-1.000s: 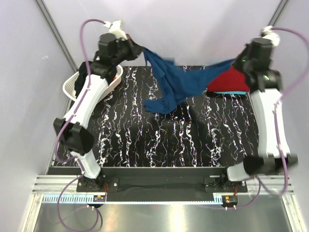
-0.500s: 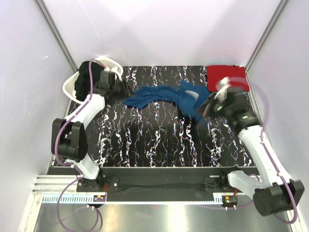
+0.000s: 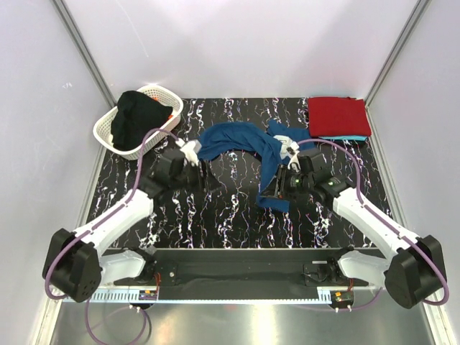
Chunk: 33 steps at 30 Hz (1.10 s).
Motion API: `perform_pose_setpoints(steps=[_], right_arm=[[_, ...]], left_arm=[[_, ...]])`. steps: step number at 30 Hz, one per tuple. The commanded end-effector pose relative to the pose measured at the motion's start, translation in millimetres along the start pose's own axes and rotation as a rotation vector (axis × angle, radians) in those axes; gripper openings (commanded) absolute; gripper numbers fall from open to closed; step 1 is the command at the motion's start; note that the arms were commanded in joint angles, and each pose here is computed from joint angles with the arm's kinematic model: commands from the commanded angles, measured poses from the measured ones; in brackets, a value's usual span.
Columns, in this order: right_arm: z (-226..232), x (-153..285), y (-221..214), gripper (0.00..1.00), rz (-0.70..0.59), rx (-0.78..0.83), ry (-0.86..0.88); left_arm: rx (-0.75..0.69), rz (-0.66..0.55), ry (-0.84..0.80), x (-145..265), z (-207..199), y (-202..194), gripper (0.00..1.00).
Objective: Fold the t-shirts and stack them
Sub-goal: Flatten the tshirt out
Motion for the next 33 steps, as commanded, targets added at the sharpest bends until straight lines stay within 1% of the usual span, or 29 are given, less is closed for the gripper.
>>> perform_pose_setpoints(steps=[1, 3, 4, 5, 6, 7, 8, 9, 10, 11, 12, 13, 14, 15, 16, 18, 20, 21, 24, 25, 28, 33], right_arm=[[9.3, 8.4, 23.3, 0.45, -0.105, -0.028, -0.036], [4.6, 23.1, 35.6, 0.54, -0.187, -0.04, -0.11], [5.0, 32.1, 39.9, 0.55, -0.206, -0.049, -0.141], [5.9, 41.8, 44.9, 0.56, -0.244, -0.048, -0.161], [-1.1, 52.2, 53.6, 0.57, -0.294, -0.06, -0.231], [-3.2, 58.6, 57.9, 0.58, -0.322, -0.067, -0.26], [-3.1, 65.6, 60.8, 0.59, -0.343, -0.069, -0.277], [-11.2, 74.8, 67.6, 0.59, -0.384, -0.076, -0.347], [-12.9, 80.2, 71.2, 0.6, -0.402, -0.069, -0.368], [-14.8, 83.8, 73.1, 0.6, -0.41, -0.066, -0.386], [-18.3, 89.4, 77.0, 0.6, -0.432, -0.069, -0.412], [-19.0, 93.4, 77.7, 0.6, -0.434, -0.06, -0.424], [-19.8, 96.7, 79.3, 0.6, -0.444, -0.059, -0.428], [-23.3, 100.1, 80.0, 0.61, -0.446, -0.066, -0.439], [-24.8, 102.3, 80.6, 0.61, -0.448, -0.059, -0.441], [-26.5, 106.1, 79.7, 0.61, -0.449, -0.063, -0.43], [-32.0, 112.8, 81.5, 0.61, -0.465, -0.072, -0.434], [-32.9, 113.3, 80.1, 0.61, -0.459, -0.075, -0.425], [-37.1, 114.8, 77.7, 0.61, -0.453, -0.076, -0.416], [-38.3, 115.0, 77.6, 0.61, -0.453, -0.076, -0.417], [-37.5, 113.4, 74.5, 0.61, -0.438, -0.074, -0.402], [-32.4, 115.7, 73.8, 0.61, -0.45, -0.069, -0.375]], left_arm=[[-0.017, -0.014, -0.088, -3.7, -20.9, -13.1, 0.58], [-0.02, 0.02, -0.093, -7.4, -27.6, -29.7, 0.58], [-0.021, 0.008, -0.065, -10.6, -24.2, -33.6, 0.59], [-0.049, 0.029, -0.081, -14.1, -33.6, -46.9, 0.59], [-0.071, 0.022, -0.092, -18.2, -39.5, -49.5, 0.59], [-0.089, 0.019, -0.059, -26.9, -37.2, -52.9, 0.59], [-0.125, 0.035, -0.079, -32.2, -48.2, -63.4, 0.59], [-0.159, 0.037, -0.092, -37.0, -56.6, -64.2, 0.59], [-0.181, 0.06, -0.056, -49.5, -52.7, -72.7, 0.6], [-0.217, 0.086, -0.062, -54.7, -60.9, -84.7, 0.6], [-0.24, 0.093, -0.054, -60.4, -63.9, -88.7, 0.6], [-0.252, 0.101, -0.033, -71.0, -66.1, -92.0, 0.6], [-0.271, 0.119, -0.043, -74.7, -73.2, -101.4, 0.6], [-0.278, 0.118, -0.054, -79.0, -81.7, -101.2, 0.6], [-0.291, 0.143, -0.037, -87.0, -79.3, -112.5, 0.61], [-0.284, 0.15, -0.022, -95.6, -80.1, -116.0, 0.61], [-0.273, 0.179, 0.009, -105.2, -71.0, -125.1, 0.62], [-0.267, 0.165, -0.006, -109.3, -76.6, -122.1, 0.62], [-0.27, 0.18, 0.01, -121.5, -73.9, -125.7, 0.62], [-0.274, 0.165, 0.038, -124.6, -70.1, -122.5, 0.61], [-0.289, 0.175, 0.101, -130.1, -60.6, -122.5, 0.61], [-0.293, 0.135, 0.151, -125.6, -51.0, -115.7, 0.61]])
Point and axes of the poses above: each gripper's point midway between its finger pads, its own x axis back along the fingers, its own z axis along the line the jaws close on, y = z × x, the point moved 1 cm from there along x, back along the fingers, and after that the axes turned 7 degrees about x, right-handed, at the moved point
